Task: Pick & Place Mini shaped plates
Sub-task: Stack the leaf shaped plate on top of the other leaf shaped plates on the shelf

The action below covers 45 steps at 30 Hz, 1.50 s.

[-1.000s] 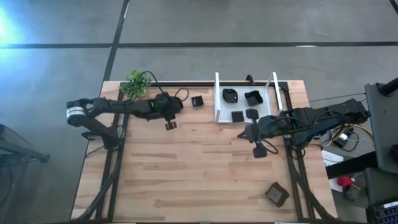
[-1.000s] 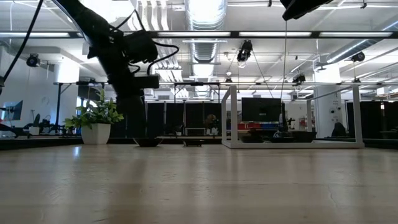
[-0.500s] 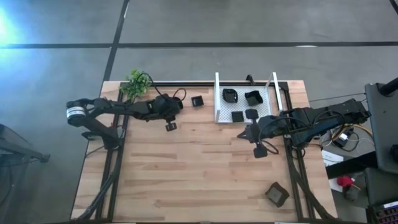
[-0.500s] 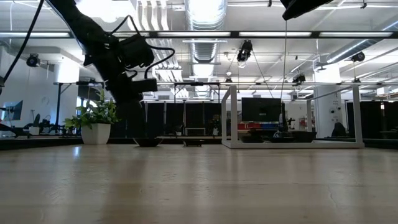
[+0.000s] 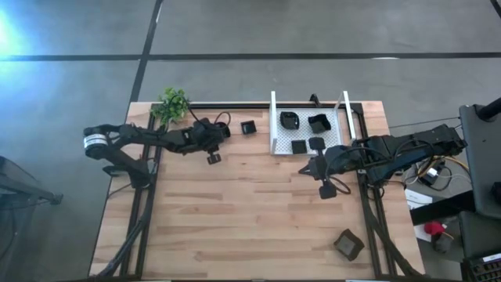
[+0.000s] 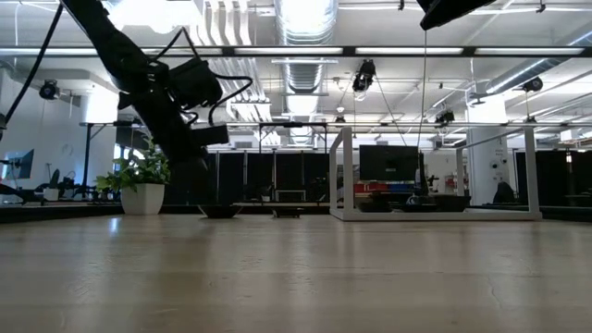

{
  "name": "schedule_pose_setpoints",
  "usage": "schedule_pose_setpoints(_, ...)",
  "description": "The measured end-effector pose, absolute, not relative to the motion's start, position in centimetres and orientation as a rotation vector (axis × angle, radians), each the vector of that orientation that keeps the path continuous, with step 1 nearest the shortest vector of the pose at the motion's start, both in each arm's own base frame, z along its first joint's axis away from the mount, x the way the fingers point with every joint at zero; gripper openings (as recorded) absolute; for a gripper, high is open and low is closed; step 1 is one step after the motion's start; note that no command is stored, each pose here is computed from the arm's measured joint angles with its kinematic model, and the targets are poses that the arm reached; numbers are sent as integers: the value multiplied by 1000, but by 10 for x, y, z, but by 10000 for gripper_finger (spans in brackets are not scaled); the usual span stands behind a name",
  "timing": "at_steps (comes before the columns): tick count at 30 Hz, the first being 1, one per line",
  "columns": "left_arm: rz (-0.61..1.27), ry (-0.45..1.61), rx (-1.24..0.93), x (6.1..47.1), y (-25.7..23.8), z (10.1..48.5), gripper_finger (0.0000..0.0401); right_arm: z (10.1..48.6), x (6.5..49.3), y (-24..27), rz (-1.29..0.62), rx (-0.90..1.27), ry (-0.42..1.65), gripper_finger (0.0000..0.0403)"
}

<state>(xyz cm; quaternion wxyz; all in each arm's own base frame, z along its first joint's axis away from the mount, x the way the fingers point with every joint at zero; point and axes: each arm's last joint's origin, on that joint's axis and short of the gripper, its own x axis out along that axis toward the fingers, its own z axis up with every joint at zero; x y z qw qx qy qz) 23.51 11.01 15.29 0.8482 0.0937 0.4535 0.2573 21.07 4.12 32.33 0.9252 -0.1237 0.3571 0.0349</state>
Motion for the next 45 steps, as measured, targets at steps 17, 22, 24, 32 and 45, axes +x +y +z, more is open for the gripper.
schedule_pose_setpoints(17,573,943,187,224,113,140,101,323,211,41,72,-254,734,8)
schedule_pose_setpoints(22,568,931,208,225,114,141,101,323,211,41,72,-254,734,8)
schedule_pose_setpoints(24,567,932,211,225,114,141,101,323,211,41,73,-257,734,8)
schedule_pose_setpoints(32,572,922,211,225,115,142,101,323,211,41,74,-261,733,8)
schedule_pose_setpoints(45,565,883,190,231,117,137,101,323,211,41,74,-261,733,8)
